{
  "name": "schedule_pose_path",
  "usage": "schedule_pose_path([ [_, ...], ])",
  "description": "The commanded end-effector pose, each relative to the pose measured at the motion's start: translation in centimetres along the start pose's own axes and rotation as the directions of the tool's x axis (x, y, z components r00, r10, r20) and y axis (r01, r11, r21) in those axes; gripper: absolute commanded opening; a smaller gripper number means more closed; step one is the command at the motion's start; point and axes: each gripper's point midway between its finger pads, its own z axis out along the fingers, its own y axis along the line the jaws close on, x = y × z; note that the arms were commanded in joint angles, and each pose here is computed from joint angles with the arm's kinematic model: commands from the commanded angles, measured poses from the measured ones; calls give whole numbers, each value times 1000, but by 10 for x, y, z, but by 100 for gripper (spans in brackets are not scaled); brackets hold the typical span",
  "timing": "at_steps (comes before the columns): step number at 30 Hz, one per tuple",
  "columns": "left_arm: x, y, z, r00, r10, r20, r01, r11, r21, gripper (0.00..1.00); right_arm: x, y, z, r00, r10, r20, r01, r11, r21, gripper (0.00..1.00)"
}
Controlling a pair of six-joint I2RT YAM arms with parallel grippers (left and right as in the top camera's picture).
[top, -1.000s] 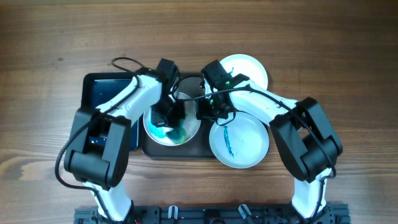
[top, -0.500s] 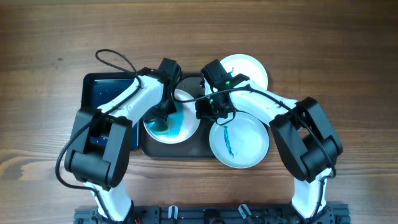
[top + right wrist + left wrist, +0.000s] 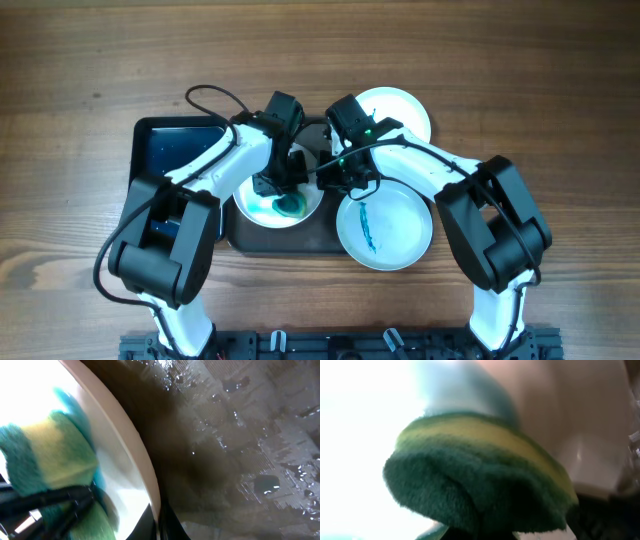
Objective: Clean dirty plates on tray and stack at the side
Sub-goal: 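Scrub the plate with the sponge while the right gripper holds its rim, then lift the cleaned plate with the right gripper, tilting it up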
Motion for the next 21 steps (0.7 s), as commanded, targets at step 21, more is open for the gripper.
schedule_pose_path([
  [21, -61, 126, -154, 887, -366, 282, 398, 915, -62, 4, -13, 7, -36, 973, -130, 193, 82, 968, 238, 4],
])
